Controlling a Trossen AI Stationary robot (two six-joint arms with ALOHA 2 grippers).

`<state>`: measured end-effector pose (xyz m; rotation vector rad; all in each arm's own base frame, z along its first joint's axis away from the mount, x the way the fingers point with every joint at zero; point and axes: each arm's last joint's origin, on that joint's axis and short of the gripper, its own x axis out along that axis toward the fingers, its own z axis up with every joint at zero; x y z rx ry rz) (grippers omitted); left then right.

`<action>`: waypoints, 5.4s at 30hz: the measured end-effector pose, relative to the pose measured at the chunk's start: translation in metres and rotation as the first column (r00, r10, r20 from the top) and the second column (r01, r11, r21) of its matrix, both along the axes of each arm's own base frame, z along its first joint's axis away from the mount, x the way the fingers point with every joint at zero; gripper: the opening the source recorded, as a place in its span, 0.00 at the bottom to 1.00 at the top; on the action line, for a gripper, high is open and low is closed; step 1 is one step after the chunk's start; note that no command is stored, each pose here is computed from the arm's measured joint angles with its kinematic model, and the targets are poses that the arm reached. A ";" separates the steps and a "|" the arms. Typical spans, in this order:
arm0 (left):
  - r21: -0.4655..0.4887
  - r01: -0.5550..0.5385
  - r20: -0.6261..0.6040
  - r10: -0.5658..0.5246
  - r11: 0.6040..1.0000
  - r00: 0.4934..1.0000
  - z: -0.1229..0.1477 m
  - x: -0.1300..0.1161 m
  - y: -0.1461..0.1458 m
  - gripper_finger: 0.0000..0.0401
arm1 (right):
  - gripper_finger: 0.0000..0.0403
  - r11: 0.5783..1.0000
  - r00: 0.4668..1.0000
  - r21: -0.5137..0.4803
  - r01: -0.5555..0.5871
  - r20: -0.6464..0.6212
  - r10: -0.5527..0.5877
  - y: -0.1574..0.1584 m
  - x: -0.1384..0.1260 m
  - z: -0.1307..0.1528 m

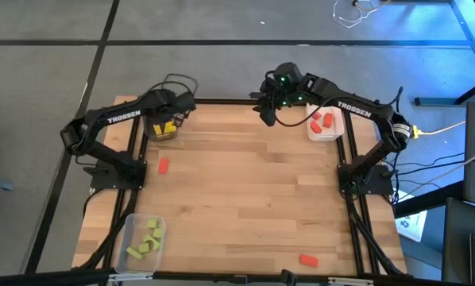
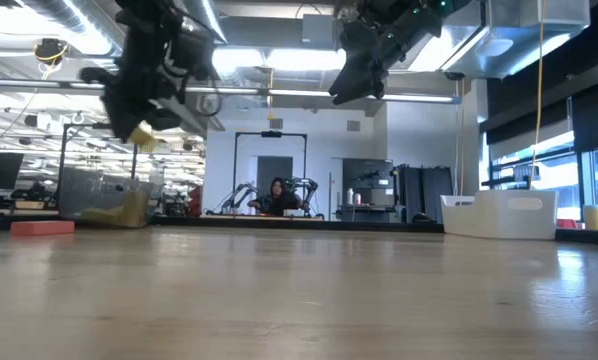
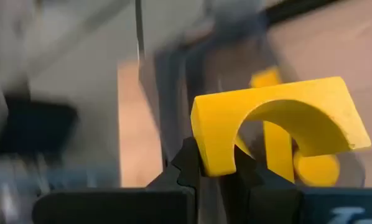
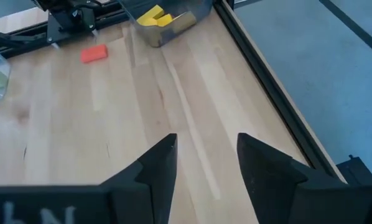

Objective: Sort & place blocks by color
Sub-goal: Put the yellow block into the black bin, then put the orange block into the white bin

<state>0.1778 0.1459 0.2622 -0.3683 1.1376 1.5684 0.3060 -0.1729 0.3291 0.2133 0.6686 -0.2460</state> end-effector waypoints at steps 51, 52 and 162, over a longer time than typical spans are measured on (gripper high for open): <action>-0.613 0.131 0.288 0.066 0.779 0.955 -0.008 0.003 -0.024 0.17 | 0.41 0.987 0.975 0.091 -0.133 -0.170 0.147 0.011 -0.013 -0.014; -0.628 0.159 0.300 0.048 0.762 0.953 -0.008 0.006 -0.030 0.17 | 0.41 0.979 0.969 0.129 -0.158 -0.173 0.179 0.013 -0.016 -0.014; -0.568 0.645 0.469 -0.443 0.511 0.764 -0.004 0.052 -0.157 0.18 | 0.41 0.869 0.687 0.493 0.024 -0.640 0.344 0.456 -0.105 -0.186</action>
